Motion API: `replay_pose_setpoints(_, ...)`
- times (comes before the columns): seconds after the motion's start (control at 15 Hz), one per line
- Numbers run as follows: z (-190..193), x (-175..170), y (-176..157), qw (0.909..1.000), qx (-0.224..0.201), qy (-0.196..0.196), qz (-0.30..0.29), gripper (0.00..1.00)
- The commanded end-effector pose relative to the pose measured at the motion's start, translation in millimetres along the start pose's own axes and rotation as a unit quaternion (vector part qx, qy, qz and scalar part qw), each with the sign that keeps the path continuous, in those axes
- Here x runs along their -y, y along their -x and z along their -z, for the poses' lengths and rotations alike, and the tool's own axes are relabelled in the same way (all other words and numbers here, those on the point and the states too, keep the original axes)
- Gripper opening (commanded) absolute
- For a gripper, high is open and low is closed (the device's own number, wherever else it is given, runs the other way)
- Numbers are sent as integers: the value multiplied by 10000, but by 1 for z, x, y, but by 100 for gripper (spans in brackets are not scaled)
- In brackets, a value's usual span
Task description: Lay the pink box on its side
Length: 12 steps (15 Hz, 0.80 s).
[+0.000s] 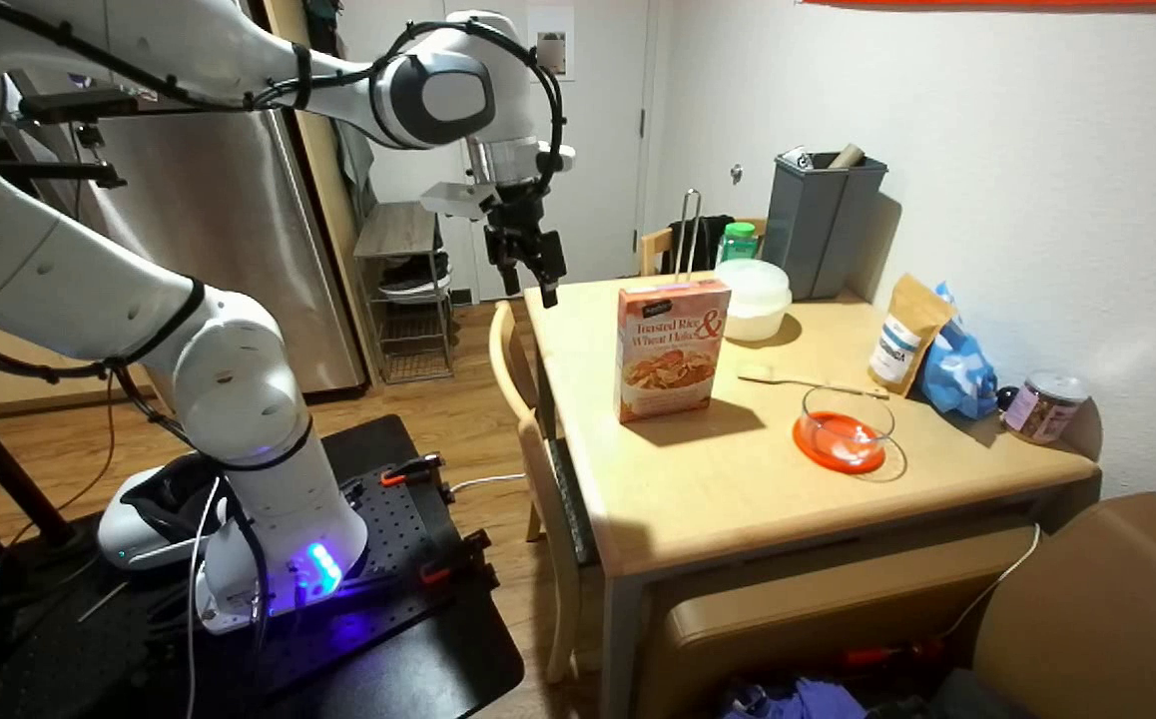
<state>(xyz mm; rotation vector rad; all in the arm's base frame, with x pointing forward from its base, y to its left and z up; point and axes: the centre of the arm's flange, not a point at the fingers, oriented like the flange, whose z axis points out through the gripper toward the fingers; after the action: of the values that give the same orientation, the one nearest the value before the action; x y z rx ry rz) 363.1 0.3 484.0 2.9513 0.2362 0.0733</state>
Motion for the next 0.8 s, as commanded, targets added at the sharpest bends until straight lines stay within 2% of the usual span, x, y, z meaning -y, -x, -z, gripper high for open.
replay_pose_setpoints(0.0, 6, 24, -47, 9987, -412, 153, -243, 100)
replay_pose_setpoints(0.27, 19, 85, -98, 9942, -959, 287, -397, 100)
replay_pose_setpoints(0.47, 30, 134, -133, 9895, -1144, 500, -721, 100)
replay_pose_setpoints(0.73, 47, 161, -151, 9754, -1293, 909, -1538, 100)
